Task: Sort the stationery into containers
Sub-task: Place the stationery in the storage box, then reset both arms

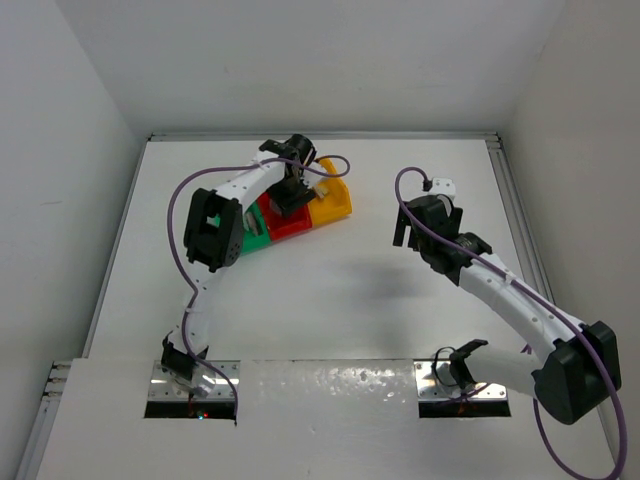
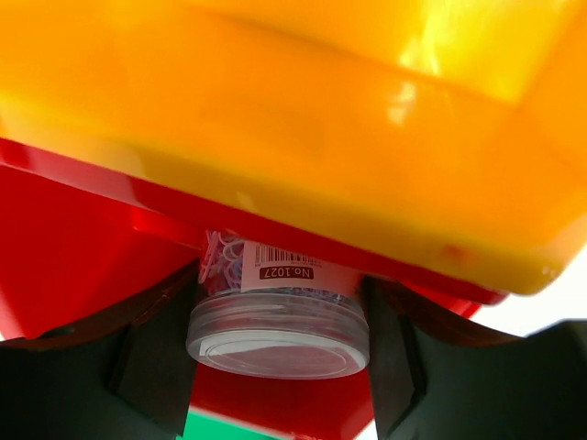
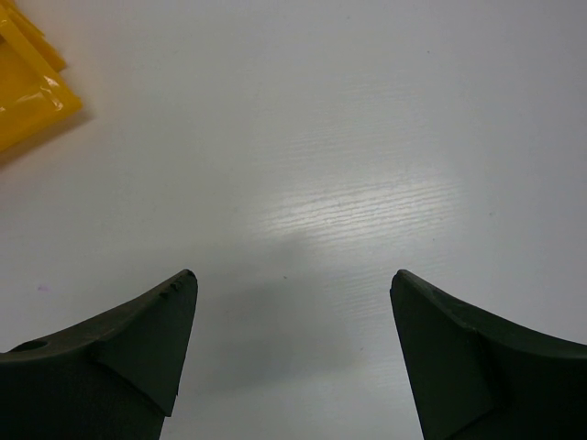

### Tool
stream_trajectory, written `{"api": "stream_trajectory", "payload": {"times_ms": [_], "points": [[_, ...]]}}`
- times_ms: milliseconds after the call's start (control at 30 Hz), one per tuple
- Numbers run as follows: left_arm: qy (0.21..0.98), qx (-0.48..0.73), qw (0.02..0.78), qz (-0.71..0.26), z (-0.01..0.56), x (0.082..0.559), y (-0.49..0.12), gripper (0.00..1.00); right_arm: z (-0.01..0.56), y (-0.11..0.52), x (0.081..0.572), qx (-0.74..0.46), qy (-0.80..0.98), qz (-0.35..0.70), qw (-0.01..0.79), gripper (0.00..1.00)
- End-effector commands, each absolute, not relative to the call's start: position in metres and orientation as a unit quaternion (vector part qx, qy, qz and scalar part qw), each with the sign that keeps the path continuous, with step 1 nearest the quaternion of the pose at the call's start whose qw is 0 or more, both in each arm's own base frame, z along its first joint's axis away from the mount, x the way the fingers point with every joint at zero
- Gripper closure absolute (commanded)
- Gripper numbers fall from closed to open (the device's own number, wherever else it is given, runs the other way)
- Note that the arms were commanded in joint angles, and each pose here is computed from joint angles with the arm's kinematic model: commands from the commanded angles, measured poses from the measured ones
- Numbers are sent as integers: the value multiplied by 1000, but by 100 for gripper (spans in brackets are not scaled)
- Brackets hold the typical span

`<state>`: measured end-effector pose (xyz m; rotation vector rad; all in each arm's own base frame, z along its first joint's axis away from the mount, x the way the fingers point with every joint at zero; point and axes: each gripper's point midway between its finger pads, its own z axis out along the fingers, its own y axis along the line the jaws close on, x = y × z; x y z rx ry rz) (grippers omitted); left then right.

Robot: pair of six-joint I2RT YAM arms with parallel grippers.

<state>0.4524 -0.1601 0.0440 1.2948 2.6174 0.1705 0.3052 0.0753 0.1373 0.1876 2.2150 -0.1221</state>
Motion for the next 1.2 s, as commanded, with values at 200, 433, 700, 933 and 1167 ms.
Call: {"api": "stream_trajectory", "payload": {"times_ms": [200,433,700,933,1167], "points": [[883,436,164,56,66,468,-173,31,154,73,307,86,881,-41,463,15],[880,434,184,59,83,474,-176,30,156,73,307,88,880,-39,466,15],[855,434,277,60,166,485,-183,18,153,85,307,53,890,-19,453,11],[864,348,353,85,237,484,-148,15,147,75,318,69,896,-28,437,1],[894,2,436,103,266,475,30,14,129,34,319,104,914,-61,388,1]]}}
